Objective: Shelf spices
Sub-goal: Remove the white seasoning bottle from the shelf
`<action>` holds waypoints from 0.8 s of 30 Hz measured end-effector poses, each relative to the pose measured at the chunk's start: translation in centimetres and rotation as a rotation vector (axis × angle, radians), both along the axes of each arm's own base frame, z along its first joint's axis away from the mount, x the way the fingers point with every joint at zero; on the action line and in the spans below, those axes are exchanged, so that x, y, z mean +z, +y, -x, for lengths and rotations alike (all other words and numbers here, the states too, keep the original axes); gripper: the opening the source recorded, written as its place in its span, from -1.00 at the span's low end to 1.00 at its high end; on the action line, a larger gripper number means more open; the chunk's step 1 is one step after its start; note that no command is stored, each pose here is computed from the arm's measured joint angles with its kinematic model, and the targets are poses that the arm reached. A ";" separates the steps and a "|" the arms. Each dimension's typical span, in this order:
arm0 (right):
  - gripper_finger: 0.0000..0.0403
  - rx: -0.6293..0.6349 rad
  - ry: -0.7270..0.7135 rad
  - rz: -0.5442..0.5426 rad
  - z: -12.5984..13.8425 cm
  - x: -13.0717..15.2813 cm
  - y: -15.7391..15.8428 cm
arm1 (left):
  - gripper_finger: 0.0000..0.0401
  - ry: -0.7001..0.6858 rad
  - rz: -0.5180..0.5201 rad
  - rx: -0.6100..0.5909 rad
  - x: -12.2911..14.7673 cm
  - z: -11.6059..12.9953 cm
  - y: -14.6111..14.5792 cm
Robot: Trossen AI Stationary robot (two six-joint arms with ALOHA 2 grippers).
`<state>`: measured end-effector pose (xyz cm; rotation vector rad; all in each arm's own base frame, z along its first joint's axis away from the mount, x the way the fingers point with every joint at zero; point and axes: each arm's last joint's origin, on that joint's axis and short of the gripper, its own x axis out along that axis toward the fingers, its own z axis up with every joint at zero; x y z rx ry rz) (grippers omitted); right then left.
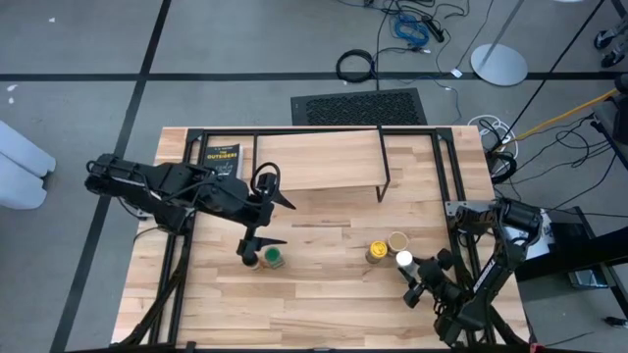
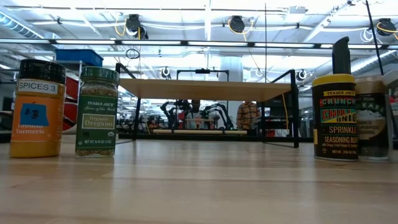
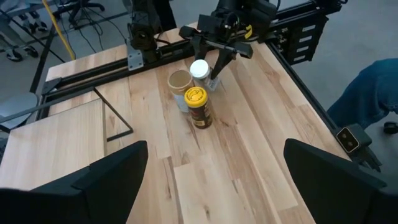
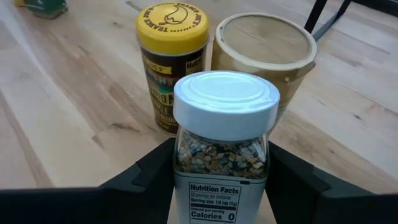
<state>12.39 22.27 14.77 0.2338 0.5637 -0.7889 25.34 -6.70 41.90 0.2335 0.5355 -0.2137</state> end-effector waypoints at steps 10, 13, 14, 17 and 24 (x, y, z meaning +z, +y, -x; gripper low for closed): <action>-0.01 -0.009 0.030 0.011 -0.9 -0.1 -0.4 | 0.92 0.001 0.000 0.000 0.0 0.0 0.0; 0.00 -0.001 0.037 0.013 -0.9 -0.1 -0.3 | 0.92 0.001 0.000 0.000 0.0 0.0 0.0; 0.00 0.000 0.037 0.012 -0.9 -0.1 -0.3 | 0.92 0.001 0.000 0.000 0.0 0.0 0.0; 0.00 0.002 0.039 0.014 -0.9 -0.1 -0.3 | 0.92 0.001 0.000 0.000 0.0 0.0 0.0; 0.00 0.009 0.032 0.009 -0.8 -0.6 -0.5 | 0.92 0.001 0.000 0.000 0.0 0.0 0.0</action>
